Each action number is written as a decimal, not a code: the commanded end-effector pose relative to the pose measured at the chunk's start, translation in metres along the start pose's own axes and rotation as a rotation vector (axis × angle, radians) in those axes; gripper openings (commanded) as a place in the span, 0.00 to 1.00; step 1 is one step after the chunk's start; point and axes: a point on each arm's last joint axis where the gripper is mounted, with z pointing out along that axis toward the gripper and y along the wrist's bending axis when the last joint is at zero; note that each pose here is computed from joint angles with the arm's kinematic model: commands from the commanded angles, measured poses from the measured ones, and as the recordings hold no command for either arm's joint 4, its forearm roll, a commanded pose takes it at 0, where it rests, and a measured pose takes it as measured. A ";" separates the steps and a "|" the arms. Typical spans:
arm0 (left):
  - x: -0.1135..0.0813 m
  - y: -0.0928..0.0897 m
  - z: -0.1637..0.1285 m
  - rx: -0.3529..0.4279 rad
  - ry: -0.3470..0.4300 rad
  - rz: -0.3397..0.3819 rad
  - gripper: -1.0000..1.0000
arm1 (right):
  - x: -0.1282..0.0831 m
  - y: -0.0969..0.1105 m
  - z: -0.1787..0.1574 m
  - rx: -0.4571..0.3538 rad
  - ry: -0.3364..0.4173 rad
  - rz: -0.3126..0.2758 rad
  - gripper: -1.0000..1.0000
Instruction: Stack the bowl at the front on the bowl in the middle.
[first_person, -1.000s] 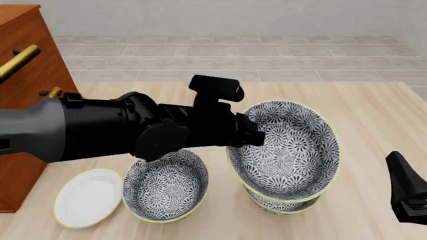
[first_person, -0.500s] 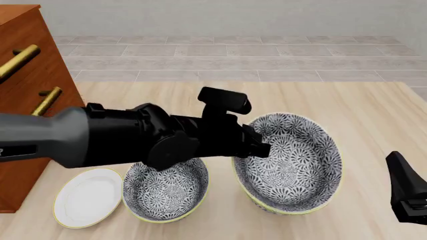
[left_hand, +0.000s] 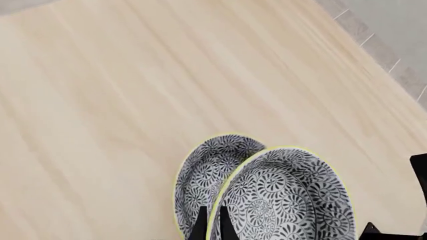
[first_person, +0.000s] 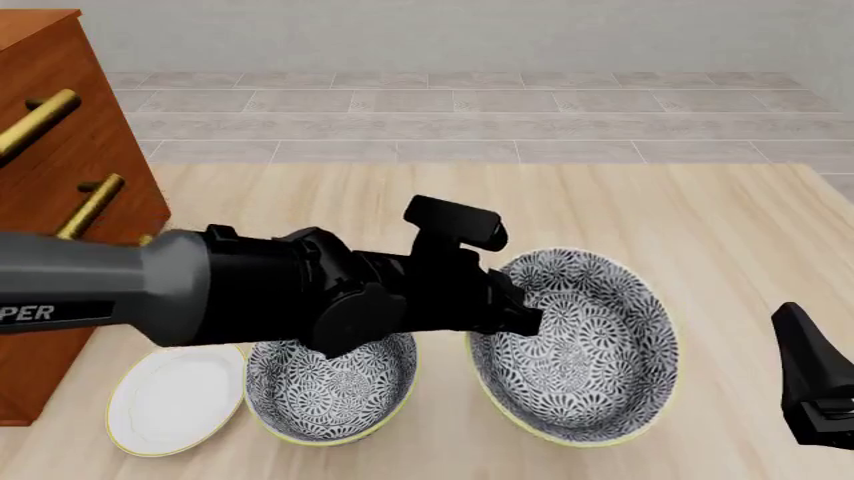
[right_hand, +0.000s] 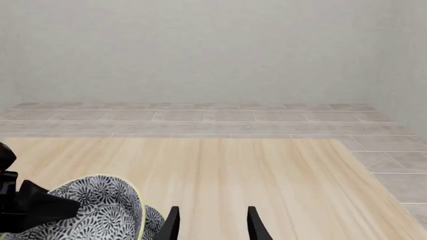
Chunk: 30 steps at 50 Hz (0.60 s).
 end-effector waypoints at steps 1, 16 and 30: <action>0.002 0.001 0.004 -0.001 0.000 -0.028 0.00 | 0.000 0.000 0.000 0.000 0.000 0.000 1.00; -0.004 0.003 0.001 -0.004 -0.016 -0.016 1.00 | 0.000 0.000 0.000 0.000 0.000 0.000 1.00; -0.006 0.000 -0.003 0.004 -0.024 -0.007 1.00 | 0.000 0.000 0.000 0.000 0.000 0.000 1.00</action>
